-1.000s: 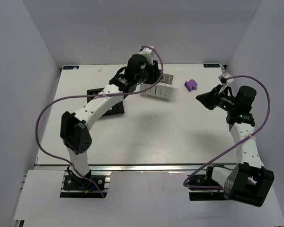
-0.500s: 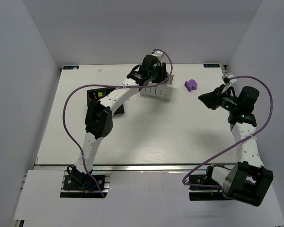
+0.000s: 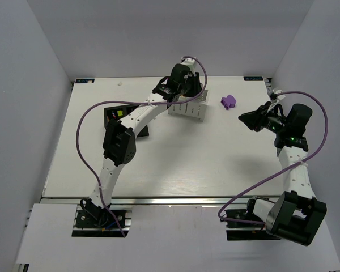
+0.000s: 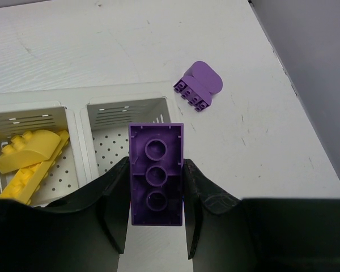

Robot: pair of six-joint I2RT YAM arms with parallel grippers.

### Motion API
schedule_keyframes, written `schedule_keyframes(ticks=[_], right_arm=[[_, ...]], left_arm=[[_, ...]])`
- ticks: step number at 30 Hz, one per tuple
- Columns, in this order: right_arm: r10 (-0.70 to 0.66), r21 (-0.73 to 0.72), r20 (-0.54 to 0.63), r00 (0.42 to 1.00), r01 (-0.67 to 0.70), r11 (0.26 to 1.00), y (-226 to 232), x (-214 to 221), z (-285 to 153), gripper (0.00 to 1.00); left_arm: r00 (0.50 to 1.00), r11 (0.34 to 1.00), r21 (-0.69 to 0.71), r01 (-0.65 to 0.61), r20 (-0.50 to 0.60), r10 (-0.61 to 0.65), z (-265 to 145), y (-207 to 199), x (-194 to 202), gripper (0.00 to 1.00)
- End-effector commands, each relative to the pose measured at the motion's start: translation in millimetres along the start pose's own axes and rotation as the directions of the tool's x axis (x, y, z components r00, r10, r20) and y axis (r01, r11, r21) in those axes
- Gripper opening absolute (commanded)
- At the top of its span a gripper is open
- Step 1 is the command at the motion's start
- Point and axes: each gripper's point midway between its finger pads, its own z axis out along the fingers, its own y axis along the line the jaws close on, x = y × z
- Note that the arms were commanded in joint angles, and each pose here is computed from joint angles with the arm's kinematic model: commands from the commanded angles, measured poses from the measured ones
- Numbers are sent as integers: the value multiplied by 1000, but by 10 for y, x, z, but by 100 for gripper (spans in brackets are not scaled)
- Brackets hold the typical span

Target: Sort the legos into containers by color

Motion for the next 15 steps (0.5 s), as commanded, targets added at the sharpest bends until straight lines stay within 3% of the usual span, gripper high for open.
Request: schedule_keyframes(ticks=[1,5,11,15], right_arm=[[-25,-25,17,1000,25,999,31,-96,-15,30],[-27,-25,19,999,27,999,28,-95,-21,31],[-19,-29,18,1000,20,999,16,-80,-34,32],[-20,-30,20,1000,20,999,6,-78,-38,32]], left_arm=[[998,1000,-4,-3,59,3,7,-29,-194,44],[997,1000,-1,0,79,0,79,-26,-215,52],[996,1000,4,12,89,-12,178,-20,-200,76],[994,1000,12,11,108,-12,136,-53,-278,77]])
